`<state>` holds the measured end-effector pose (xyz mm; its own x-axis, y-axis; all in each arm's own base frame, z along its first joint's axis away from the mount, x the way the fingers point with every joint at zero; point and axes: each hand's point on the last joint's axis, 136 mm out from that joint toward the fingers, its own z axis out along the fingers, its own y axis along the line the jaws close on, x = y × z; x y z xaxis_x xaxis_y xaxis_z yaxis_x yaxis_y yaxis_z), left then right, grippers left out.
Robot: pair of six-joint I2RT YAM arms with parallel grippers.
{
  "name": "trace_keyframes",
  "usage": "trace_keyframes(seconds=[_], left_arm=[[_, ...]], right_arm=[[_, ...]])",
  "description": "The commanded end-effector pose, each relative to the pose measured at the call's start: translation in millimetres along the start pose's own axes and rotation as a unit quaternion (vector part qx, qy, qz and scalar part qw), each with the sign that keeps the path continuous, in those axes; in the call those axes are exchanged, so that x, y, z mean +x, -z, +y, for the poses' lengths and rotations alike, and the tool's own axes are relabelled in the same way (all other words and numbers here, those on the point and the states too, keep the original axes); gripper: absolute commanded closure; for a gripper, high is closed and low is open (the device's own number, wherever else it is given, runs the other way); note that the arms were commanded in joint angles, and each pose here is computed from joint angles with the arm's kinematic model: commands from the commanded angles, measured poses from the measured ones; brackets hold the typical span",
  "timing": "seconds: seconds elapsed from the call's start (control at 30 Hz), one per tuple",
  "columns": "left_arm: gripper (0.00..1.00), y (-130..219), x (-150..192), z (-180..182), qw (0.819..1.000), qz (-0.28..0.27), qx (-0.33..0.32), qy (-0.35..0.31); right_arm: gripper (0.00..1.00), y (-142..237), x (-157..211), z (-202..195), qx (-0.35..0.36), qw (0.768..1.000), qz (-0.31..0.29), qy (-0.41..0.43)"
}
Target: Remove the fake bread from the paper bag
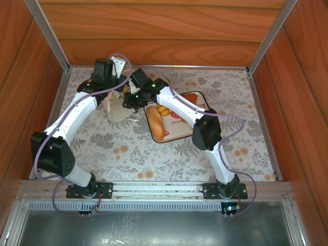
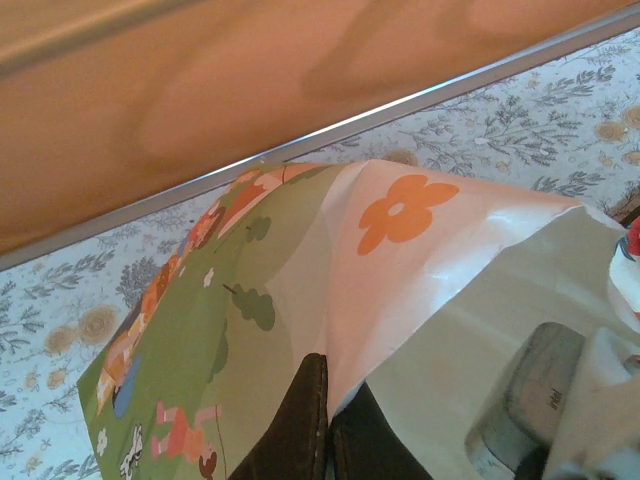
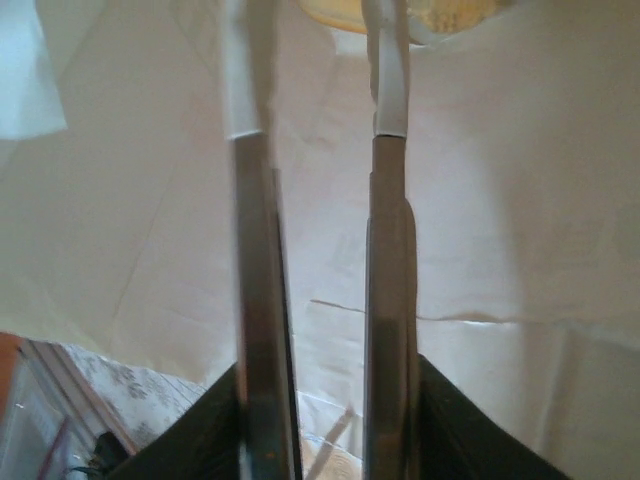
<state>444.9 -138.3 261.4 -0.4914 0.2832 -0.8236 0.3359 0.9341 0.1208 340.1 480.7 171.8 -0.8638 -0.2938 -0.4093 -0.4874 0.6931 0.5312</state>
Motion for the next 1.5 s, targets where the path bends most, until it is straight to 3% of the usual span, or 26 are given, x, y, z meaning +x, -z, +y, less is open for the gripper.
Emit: trace_keyframes(seconds=[0.0, 0.53, 1.1, 1.47], left_arm=[[1.0, 0.6, 4.7, -1.4, 1.0, 0.009, 0.008, -0.002], [1.0, 6.7, -5.0, -7.5, 1.0, -0.006, 0.029, 0.01], [1.0, 4.9, -14.8, -5.1, 0.999, -0.013, 0.024, 0.017], [1.0, 9.8, -21.7, -1.0, 1.0, -0.022, 0.015, 0.016]], right_arm=[[0.54, -7.1, -7.9, 9.7, -0.019, 1.0, -0.006, 0.007], [0.45, -29.6, -21.9, 4.3, -0.017, 1.0, -0.024, 0.003], [0.49, -49.9, -6.3, 1.6, -0.042, 0.999, 0.001, -0.01], [0.52, -35.1, 1.9, 7.8, -0.063, 0.998, -0.017, -0.008]])
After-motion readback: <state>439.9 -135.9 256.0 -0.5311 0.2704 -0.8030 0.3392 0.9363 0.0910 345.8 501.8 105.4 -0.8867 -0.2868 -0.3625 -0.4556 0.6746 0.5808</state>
